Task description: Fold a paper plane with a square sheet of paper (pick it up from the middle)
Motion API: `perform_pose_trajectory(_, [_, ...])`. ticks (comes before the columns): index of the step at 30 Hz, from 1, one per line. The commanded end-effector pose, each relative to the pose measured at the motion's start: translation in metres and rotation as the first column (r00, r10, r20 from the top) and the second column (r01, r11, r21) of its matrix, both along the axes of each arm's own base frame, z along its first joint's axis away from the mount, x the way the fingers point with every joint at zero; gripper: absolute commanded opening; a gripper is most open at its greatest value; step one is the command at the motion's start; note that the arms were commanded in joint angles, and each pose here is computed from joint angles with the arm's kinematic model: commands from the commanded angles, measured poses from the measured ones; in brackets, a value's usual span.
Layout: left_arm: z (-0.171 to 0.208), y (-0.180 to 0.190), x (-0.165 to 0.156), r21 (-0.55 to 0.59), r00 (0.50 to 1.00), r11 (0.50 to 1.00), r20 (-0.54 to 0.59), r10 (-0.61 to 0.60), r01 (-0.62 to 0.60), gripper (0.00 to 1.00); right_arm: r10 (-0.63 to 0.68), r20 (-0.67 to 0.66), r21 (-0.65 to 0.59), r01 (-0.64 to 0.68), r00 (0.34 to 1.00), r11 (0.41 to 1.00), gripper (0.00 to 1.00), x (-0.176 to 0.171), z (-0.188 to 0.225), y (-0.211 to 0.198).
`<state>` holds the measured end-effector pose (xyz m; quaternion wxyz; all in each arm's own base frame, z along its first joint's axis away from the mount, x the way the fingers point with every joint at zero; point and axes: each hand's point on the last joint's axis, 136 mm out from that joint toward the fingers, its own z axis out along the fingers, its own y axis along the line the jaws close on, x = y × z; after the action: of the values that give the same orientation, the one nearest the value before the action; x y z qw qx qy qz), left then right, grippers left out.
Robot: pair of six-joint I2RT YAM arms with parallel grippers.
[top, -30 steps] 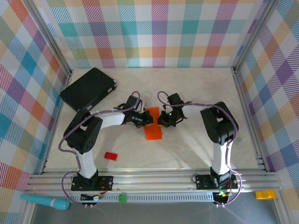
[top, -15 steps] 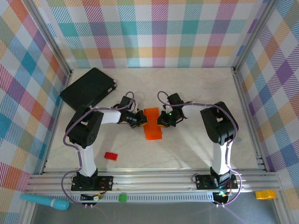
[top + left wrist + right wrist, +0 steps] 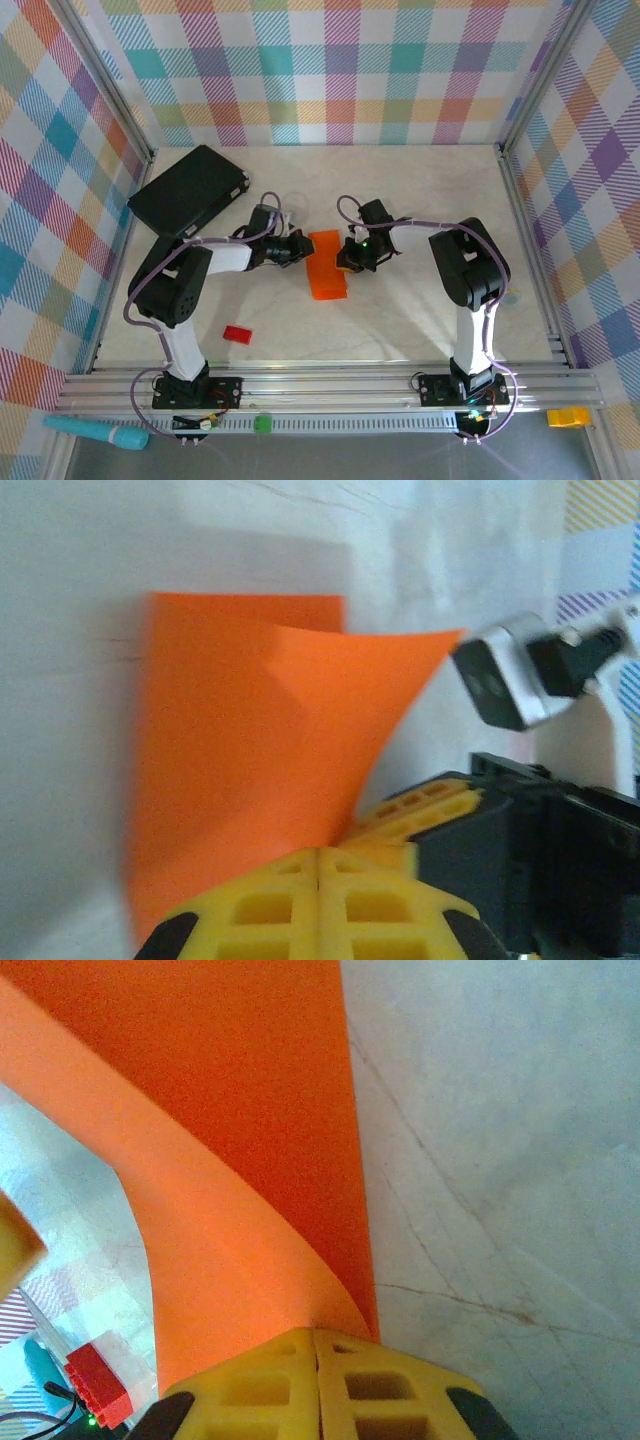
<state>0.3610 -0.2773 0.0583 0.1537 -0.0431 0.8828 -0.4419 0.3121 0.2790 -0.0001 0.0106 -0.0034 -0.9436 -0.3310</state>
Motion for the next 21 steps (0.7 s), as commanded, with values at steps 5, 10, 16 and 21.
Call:
perform_pose_trajectory(5, [-0.018,-0.019,0.005,-0.016,0.999,1.0,-0.052,0.001,-0.002,0.0,-0.106,-0.278,-0.491,-0.046,0.955,0.87,0.07,-0.087,-0.107,-0.101])
perform_pose_trajectory(10, [-0.037,0.002,0.006,0.081,0.996,0.996,-0.073,0.041,-0.035,0.0,-0.108,-0.277,-0.494,-0.045,0.955,0.868,0.07,-0.087,-0.108,-0.102])
perform_pose_trajectory(16, [-0.047,0.039,0.022,0.081,0.986,0.988,-0.086,0.141,-0.134,0.0,-0.115,-0.278,-0.497,-0.04,0.954,0.867,0.07,-0.088,-0.111,-0.103])
perform_pose_trajectory(21, [-0.044,0.066,0.038,0.076,0.979,0.98,-0.079,0.189,-0.184,0.0,-0.116,-0.279,-0.498,-0.04,0.953,0.866,0.07,-0.088,-0.112,-0.103])
